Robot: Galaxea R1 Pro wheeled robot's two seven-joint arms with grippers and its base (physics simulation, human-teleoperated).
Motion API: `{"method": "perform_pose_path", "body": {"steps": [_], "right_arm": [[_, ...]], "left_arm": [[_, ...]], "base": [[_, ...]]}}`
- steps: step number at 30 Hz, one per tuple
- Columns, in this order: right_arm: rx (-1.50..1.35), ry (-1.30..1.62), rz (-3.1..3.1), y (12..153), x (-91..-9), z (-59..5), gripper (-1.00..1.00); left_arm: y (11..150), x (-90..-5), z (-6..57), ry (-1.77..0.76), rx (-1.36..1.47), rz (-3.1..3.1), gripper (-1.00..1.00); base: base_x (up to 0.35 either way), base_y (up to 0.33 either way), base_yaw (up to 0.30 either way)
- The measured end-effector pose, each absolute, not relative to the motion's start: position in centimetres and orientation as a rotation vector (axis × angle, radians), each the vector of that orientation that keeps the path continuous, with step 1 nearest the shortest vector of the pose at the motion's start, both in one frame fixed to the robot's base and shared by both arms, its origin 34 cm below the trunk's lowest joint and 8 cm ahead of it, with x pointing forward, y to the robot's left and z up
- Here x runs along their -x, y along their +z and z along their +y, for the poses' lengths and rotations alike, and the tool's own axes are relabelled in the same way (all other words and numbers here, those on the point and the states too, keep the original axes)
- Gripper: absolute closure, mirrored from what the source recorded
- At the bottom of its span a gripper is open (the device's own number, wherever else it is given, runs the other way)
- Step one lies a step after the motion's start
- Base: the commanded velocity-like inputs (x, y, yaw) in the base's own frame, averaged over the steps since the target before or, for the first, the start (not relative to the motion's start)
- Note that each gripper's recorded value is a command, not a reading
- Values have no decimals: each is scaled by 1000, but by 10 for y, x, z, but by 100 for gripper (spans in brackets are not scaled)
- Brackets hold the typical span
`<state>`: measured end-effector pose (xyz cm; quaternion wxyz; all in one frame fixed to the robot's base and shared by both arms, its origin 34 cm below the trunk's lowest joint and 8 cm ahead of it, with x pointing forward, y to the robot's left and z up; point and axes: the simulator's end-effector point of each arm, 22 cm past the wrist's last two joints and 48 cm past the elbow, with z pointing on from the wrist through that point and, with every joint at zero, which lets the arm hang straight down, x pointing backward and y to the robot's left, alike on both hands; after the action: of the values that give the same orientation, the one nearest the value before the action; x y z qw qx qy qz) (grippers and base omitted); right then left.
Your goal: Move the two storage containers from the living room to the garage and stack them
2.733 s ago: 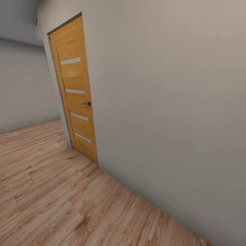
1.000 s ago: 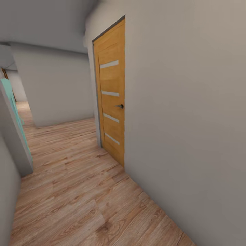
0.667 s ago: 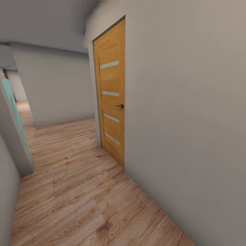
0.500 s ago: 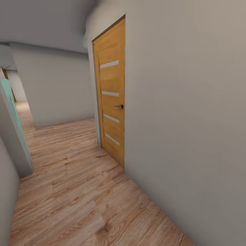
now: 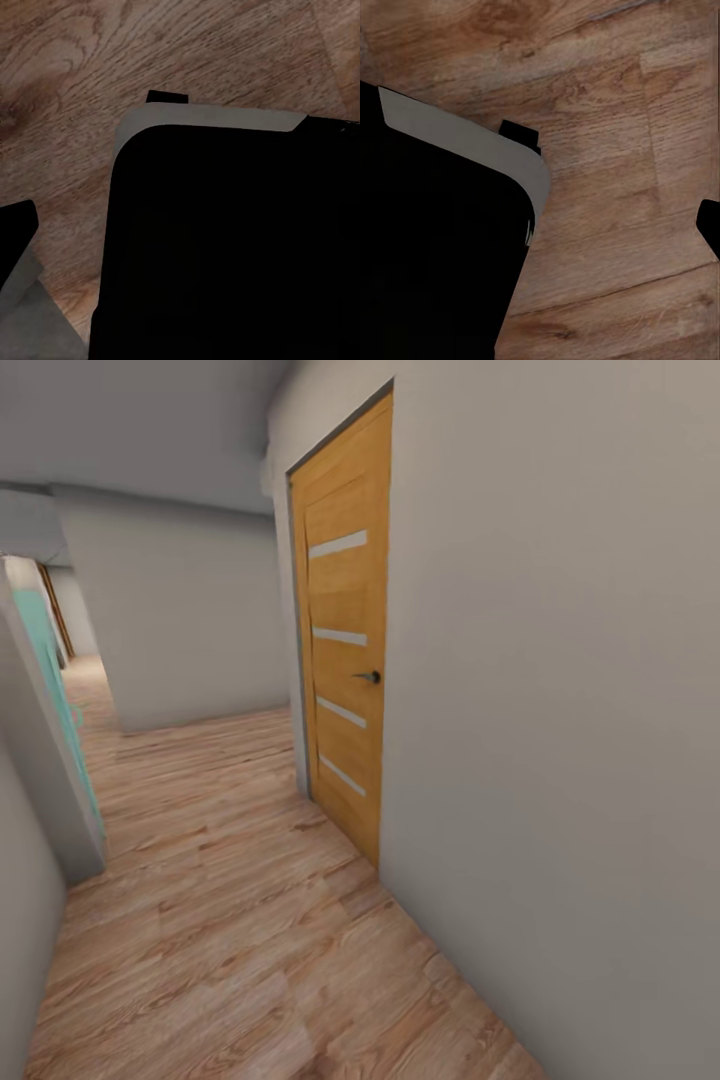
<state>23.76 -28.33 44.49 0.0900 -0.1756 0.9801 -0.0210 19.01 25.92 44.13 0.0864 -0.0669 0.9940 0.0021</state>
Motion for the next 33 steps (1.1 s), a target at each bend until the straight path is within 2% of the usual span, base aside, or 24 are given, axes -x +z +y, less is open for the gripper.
{"method": "perform_pose_path", "body": {"steps": [10, 33], "right_arm": [[520, -64, 2914, 445, -238, -284, -100], [524, -67, 2914, 445, -238, -285, -100]], "left_arm": [[441, -190, 259, 6, 201, 2962, -100], [441, -190, 259, 6, 201, 2962, -100]], "base": [[315, 0, 246], [315, 0, 27]]}}
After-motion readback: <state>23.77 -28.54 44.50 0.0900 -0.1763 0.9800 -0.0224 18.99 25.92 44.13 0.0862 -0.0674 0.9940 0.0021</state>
